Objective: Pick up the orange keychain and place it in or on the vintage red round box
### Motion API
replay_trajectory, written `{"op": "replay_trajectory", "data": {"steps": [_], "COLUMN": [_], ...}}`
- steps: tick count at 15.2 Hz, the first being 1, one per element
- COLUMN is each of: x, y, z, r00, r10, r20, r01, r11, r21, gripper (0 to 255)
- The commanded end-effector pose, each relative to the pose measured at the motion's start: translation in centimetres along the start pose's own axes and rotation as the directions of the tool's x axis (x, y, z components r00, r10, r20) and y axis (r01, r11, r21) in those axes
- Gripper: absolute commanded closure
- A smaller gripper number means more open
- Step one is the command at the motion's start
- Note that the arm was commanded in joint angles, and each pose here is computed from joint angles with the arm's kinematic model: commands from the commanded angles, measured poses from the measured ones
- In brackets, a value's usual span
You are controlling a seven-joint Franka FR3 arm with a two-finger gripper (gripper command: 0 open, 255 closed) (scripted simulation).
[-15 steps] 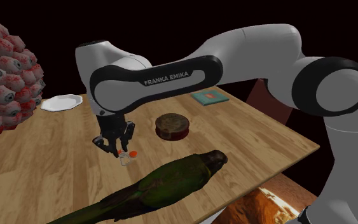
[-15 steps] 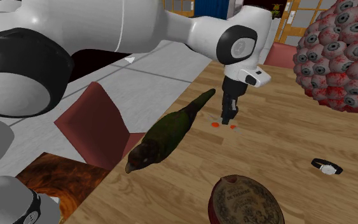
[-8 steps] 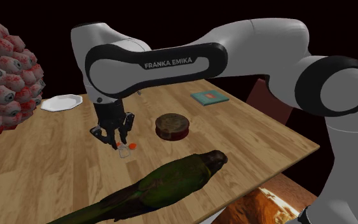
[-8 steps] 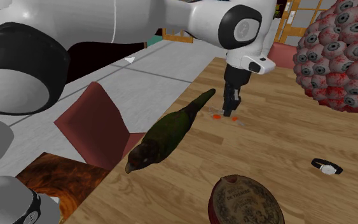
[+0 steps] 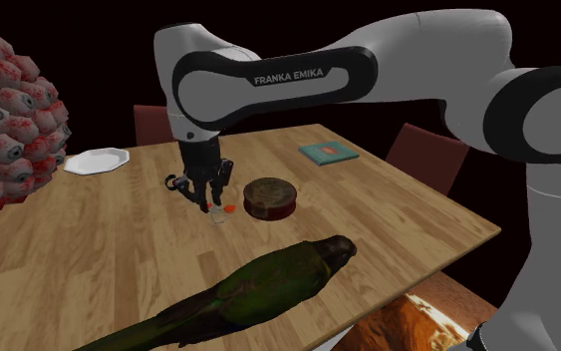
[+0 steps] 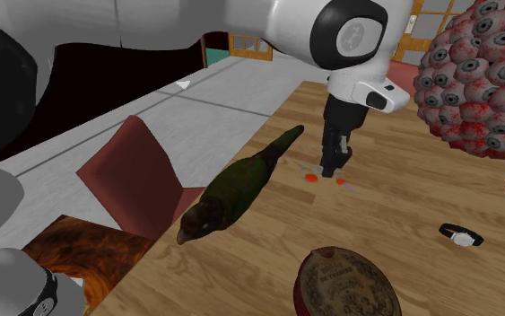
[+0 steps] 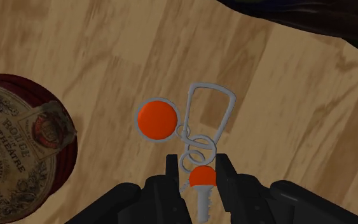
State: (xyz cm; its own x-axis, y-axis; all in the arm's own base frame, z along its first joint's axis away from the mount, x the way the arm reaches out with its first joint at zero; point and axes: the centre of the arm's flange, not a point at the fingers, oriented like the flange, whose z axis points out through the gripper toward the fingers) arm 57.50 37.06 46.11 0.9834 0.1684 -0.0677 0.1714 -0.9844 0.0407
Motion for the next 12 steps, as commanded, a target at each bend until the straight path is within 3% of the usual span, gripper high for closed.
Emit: {"op": "replay_trajectory", "data": {"steps": [1, 12], "x": [0.2, 1.4], "y": [2.7, 17.1], "z": [0.1, 0.1], "r00": [1.0, 1.0], "r10": [-0.001, -0.001], "r20": [0.0, 0.0], "r01": [0.001, 0.001], "r11": [1.0, 1.0], "r21": [0.0, 0.0], "gripper": [255, 255]}}
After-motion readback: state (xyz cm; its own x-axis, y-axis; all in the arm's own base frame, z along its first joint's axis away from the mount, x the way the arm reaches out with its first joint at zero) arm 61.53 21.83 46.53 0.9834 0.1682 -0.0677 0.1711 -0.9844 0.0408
